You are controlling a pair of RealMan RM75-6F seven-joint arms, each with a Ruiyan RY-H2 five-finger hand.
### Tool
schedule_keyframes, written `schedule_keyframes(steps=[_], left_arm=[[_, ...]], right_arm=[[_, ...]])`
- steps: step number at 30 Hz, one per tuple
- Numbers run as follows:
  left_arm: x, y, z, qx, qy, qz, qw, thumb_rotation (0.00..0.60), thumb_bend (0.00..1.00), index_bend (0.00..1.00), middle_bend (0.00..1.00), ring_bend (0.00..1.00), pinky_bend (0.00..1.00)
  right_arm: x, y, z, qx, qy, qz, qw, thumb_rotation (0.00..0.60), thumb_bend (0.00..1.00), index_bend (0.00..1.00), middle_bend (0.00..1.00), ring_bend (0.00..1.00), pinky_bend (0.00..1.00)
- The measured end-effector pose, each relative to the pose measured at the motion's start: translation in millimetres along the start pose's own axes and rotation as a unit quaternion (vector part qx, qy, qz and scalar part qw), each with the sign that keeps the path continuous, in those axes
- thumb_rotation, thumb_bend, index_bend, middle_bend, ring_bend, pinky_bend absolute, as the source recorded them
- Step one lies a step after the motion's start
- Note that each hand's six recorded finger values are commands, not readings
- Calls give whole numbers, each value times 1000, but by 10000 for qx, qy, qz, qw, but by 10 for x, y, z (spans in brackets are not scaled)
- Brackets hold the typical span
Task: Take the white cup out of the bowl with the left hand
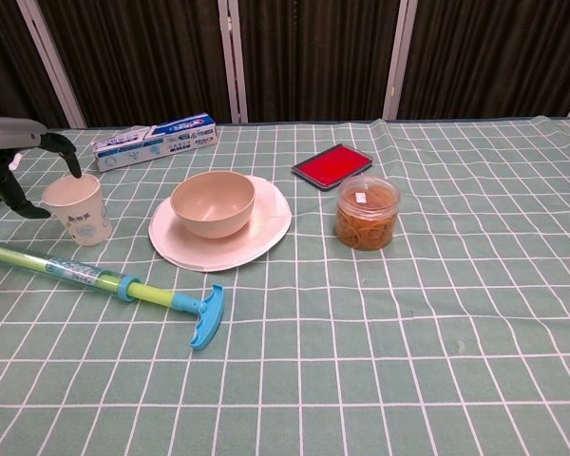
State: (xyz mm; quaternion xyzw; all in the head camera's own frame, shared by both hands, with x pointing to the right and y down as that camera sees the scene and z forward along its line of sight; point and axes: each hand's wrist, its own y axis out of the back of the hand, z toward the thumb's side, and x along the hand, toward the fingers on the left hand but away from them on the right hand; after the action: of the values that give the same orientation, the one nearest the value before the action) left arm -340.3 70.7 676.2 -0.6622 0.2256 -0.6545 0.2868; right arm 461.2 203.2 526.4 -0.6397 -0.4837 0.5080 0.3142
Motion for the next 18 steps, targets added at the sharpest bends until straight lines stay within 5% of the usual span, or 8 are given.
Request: schedule_keyframes(steps=[5, 11, 18], left_arm=[[-219, 131, -24, -244, -228, 400, 9986, 600, 290, 189, 0, 0, 0], [-673, 195, -280, -426, -291, 1492, 9875, 600, 266, 13, 0, 0, 0], [-1452, -145, -822, -728, 138, 2513, 9651, 600, 201, 0, 0, 0, 0]], right_arm=[[2, 8, 4, 16, 13, -23, 10000, 600, 91, 35, 0, 0, 0], [-3, -40, 19, 144, 40, 4, 9999, 600, 92, 35, 0, 0, 0], [-27, -123, 52, 285, 51, 73, 9996, 600, 91, 35, 0, 0, 0]])
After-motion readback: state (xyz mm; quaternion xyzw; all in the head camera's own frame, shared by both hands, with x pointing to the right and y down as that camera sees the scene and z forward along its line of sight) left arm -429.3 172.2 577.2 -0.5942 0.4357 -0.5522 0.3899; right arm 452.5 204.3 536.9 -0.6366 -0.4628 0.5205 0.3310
